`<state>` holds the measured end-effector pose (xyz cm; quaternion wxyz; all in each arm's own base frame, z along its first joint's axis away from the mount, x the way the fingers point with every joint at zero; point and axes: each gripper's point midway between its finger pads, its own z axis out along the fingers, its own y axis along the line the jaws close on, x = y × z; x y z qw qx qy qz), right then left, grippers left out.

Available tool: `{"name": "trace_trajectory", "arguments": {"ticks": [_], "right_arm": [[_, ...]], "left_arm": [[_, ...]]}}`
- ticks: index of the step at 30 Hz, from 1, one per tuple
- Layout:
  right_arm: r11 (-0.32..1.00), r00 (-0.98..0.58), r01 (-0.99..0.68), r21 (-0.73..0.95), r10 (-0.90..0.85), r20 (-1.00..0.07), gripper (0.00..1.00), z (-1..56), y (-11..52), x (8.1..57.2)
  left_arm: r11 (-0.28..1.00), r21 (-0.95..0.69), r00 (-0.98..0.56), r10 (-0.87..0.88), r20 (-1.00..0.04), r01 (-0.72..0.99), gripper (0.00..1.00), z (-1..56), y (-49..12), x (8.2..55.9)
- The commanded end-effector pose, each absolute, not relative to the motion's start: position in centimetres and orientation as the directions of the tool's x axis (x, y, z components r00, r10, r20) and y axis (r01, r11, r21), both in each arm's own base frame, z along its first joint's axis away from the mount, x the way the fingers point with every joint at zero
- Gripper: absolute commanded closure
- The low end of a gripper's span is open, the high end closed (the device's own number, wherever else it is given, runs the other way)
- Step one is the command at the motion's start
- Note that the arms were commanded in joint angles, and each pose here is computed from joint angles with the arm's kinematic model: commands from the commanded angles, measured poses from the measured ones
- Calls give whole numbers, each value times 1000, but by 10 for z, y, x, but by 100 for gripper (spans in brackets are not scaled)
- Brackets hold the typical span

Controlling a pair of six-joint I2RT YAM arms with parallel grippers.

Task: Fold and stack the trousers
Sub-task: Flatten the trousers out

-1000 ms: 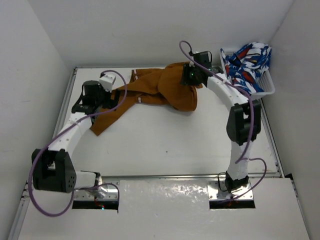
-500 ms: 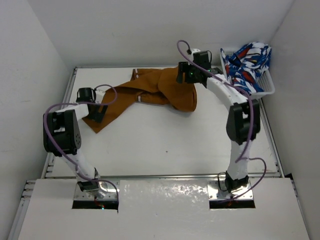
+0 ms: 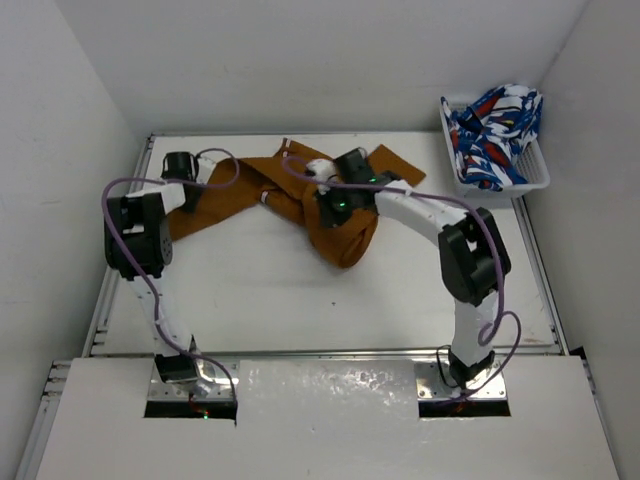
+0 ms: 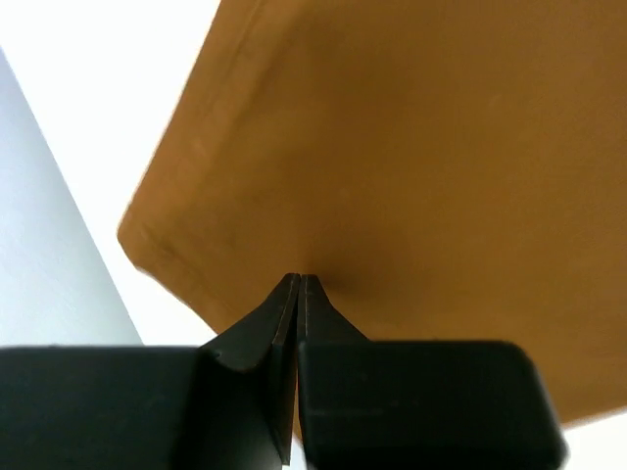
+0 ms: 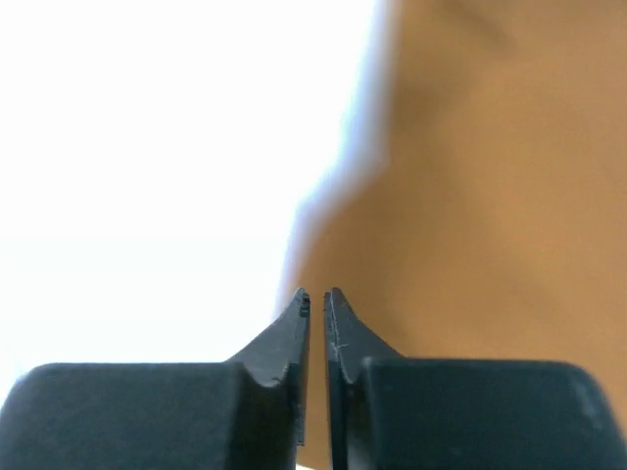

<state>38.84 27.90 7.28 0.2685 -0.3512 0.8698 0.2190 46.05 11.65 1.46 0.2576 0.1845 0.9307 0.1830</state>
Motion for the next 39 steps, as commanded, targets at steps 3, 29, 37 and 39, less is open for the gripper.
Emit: {"name": "trace_trajectory", "arguments": {"ticks": [3,29,37,39], "right_arm": [[236,-267,-954,182,-408,-873,69,220,406,325],[861,-802,-440,255,-250,-542,51,36,226,452],[528,-562,-799,287,-488,-668,62,66,325,315],[466,-512,-839,282,-498,-700,57,81,348,299]], "left_arm": [[843,484,-556,525,-644,235,100,103,54,592],[951,-31,-692,200,-694,306,31,69,-103,537],[898,-29,-595,266,-758,438,32,56,-157,597],[840,13,-510,341,-789,542,32,67,-196,601]]}}
